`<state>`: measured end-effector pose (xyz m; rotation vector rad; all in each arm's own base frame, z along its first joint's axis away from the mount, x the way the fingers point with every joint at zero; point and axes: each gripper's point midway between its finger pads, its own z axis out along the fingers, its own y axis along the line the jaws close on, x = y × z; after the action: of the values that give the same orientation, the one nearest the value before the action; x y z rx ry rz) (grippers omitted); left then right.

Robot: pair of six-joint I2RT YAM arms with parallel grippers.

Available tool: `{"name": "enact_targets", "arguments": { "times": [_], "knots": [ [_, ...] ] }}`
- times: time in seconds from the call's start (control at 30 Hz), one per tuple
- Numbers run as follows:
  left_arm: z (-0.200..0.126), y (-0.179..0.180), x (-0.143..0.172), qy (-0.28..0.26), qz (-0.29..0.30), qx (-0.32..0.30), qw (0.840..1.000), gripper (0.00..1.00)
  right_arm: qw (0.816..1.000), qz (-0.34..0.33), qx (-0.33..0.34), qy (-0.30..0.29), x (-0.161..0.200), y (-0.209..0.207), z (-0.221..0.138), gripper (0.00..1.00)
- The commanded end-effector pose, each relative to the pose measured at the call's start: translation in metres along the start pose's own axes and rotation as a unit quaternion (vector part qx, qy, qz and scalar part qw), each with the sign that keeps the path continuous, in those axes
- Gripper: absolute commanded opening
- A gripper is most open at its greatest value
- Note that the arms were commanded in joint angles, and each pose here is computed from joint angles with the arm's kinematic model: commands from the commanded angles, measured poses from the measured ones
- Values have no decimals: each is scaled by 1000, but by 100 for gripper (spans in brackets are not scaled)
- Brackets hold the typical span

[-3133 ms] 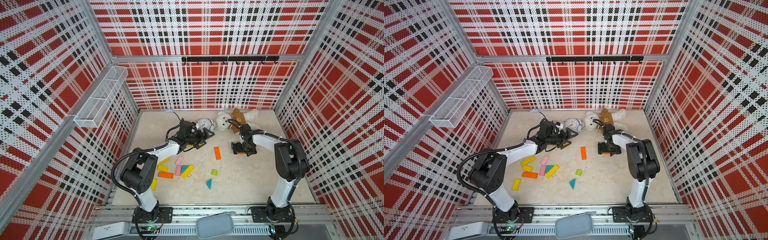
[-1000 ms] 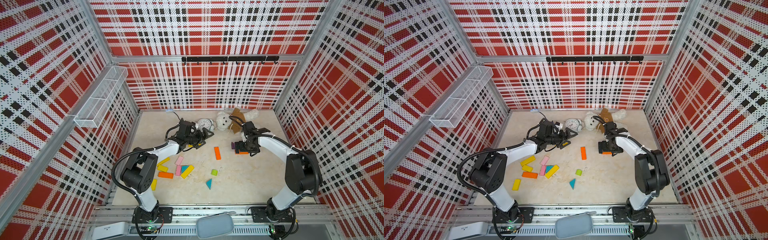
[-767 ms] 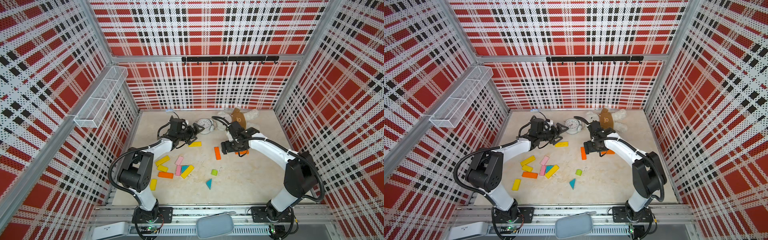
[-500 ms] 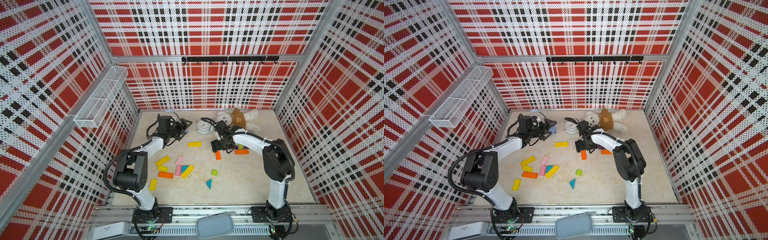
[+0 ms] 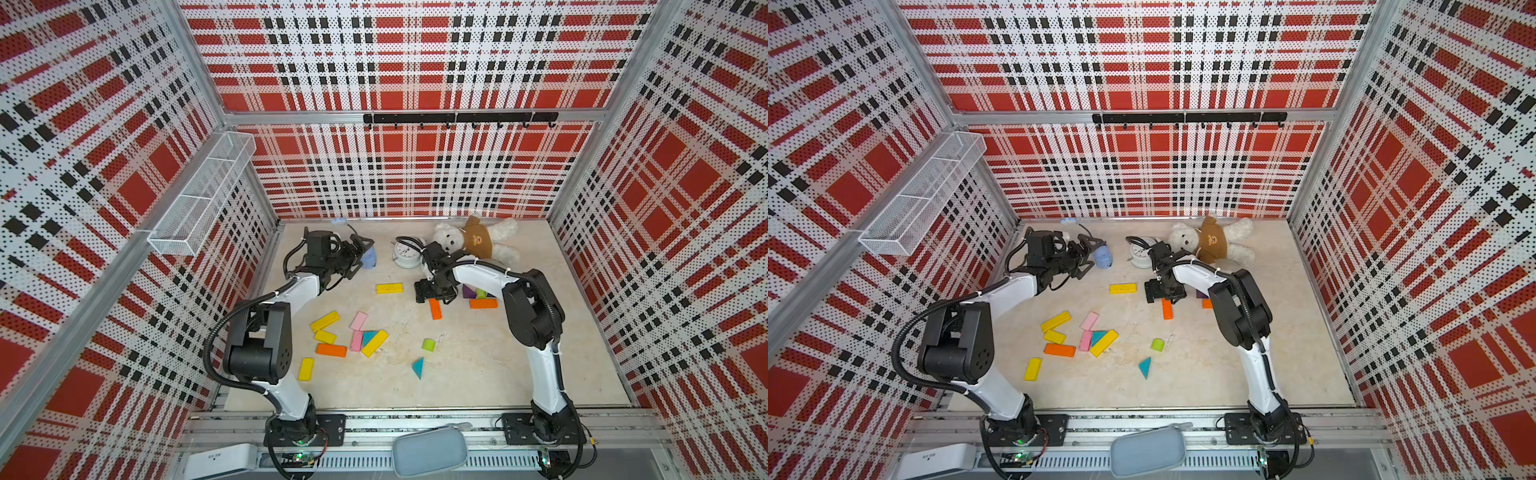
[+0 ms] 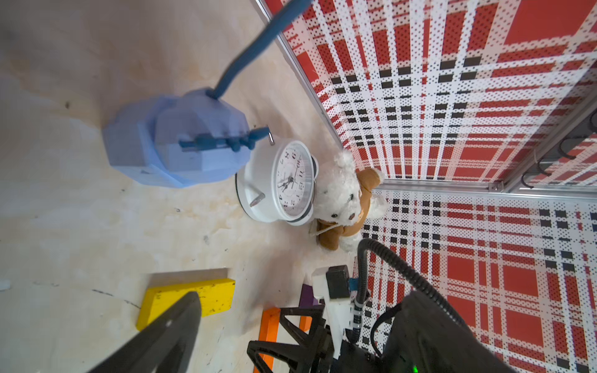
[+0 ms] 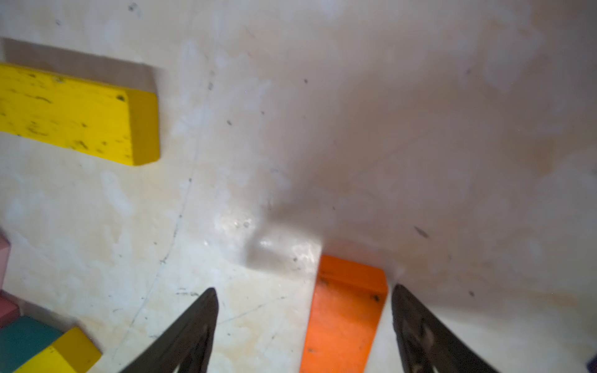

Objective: Assemble a carrot with building blocks
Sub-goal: Pick up the building block from the center of the board.

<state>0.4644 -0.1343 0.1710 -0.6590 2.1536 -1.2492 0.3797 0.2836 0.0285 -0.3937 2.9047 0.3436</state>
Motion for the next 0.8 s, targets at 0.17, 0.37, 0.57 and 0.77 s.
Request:
{"name": "enact_targets", "arguments": {
  "times": [0.17,0.37,0.57,0.77],
  "knots": [
    [-9,-14,-4,-9,2,13,1000,99,998,-41,-50,6,3,52,9,84],
    [-7,-13,-2,-5,-1,13,1000,100,996,-60,-55,23,28,66,6,84],
    [-1,-17,8,7,6,16,1000,99,996,-65,-50,19,34,65,-11,84],
    [0,-19,11,9,12,17,1000,100,996,-79,-27,22,36,65,-27,81]
  ]
}}
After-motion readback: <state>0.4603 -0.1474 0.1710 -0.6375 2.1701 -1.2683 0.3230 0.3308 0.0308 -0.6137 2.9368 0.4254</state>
